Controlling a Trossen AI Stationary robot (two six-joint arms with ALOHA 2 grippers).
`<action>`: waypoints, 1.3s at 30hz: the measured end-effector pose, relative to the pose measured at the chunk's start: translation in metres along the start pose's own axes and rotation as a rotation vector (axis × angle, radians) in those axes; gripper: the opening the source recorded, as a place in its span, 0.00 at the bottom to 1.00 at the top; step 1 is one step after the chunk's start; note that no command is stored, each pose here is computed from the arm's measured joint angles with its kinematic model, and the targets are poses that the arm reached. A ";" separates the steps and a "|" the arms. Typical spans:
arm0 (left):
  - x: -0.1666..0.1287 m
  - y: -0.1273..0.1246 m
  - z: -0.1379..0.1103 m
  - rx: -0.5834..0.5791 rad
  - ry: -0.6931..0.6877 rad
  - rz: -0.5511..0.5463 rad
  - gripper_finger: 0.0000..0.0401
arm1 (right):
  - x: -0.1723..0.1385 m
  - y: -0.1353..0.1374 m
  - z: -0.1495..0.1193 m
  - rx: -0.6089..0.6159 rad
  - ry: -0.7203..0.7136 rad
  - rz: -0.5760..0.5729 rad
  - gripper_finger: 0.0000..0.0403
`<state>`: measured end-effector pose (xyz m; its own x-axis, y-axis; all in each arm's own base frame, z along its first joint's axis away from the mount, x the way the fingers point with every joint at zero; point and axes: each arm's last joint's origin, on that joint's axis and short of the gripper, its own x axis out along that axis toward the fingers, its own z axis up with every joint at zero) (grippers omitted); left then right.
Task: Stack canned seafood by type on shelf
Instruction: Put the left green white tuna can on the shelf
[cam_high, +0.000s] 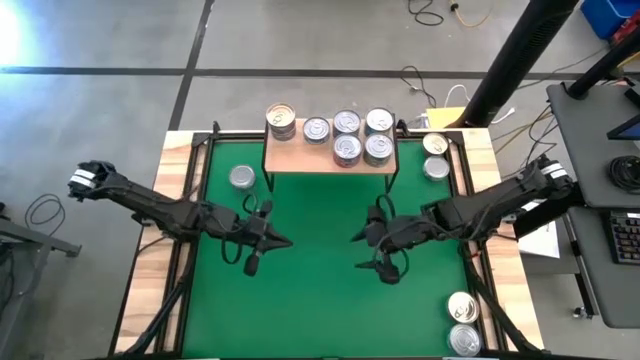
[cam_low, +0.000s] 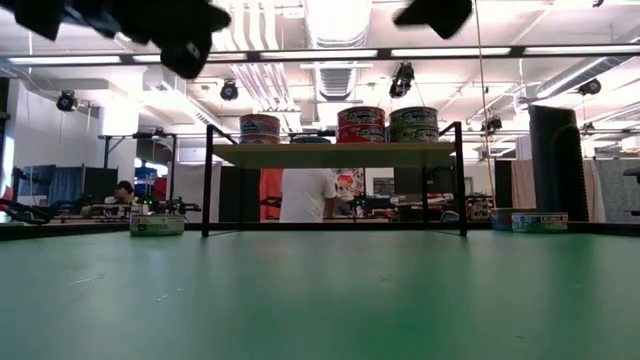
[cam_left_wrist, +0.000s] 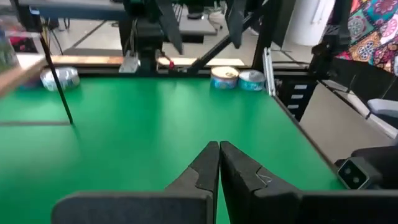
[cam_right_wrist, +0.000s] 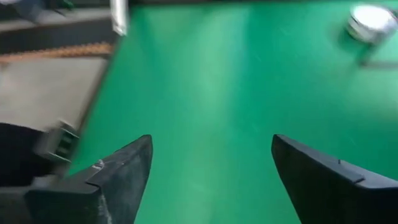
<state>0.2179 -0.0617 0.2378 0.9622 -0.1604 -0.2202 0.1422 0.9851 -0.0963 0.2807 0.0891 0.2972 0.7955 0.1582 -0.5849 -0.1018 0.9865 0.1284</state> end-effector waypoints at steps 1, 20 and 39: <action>0.002 0.000 -0.004 -0.006 0.002 0.002 0.00 | 0.001 -0.001 -0.003 0.011 0.026 -0.030 0.82; 0.061 0.039 -0.070 -0.040 0.204 0.227 0.00 | 0.013 -0.023 -0.092 -0.009 0.713 -0.286 0.95; -0.044 0.062 -0.011 -0.626 0.832 0.711 0.00 | -0.090 -0.070 -0.004 0.116 0.284 -0.333 0.95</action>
<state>0.1815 0.0056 0.2313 0.3109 0.1777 -0.9337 -0.6994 0.7079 -0.0982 0.2140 0.0064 0.3378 0.5766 -0.1457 -0.8040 0.2123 0.9769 -0.0248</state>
